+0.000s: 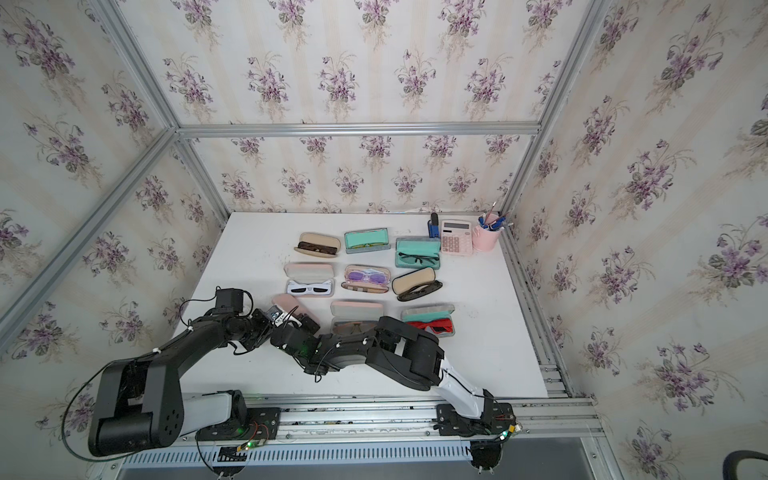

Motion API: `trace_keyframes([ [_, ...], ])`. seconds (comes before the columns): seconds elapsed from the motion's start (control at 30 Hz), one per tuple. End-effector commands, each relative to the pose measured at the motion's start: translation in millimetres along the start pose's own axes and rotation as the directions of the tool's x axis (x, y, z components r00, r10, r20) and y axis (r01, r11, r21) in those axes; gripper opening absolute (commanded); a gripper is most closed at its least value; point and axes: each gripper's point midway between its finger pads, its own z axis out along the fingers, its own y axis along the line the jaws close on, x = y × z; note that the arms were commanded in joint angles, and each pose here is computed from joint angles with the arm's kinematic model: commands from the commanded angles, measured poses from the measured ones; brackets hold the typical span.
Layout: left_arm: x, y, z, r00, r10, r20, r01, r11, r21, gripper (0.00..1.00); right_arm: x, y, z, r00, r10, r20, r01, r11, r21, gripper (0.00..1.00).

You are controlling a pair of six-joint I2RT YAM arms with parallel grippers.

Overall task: Close the glasses case
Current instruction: Close the glasses case at the center of the board.

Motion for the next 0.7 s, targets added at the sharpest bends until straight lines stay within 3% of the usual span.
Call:
trace_keyframes([
  [0.0, 3.9, 5.6, -4.0, 1.000, 0.008, -0.006, -0.008, 1.000, -0.024, 0.22, 149.3, 43.7, -25.0, 0.865, -0.080, -0.496, -0.053, 0.967, -0.247, 0.17],
  [0.3, 1.0, 4.3, -3.0, 1.000, 0.005, -0.006, -0.005, 1.000, -0.024, 0.21, 154.6, 46.5, -27.1, 0.862, -0.084, -0.500, -0.049, 0.968, -0.247, 0.27],
  [0.67, -0.1, 2.1, -3.0, 1.000, 0.012, -0.001, -0.012, 1.000, -0.010, 0.22, 145.7, 43.7, -29.7, 0.874, -0.064, -0.482, -0.058, 0.970, -0.235, 0.32],
])
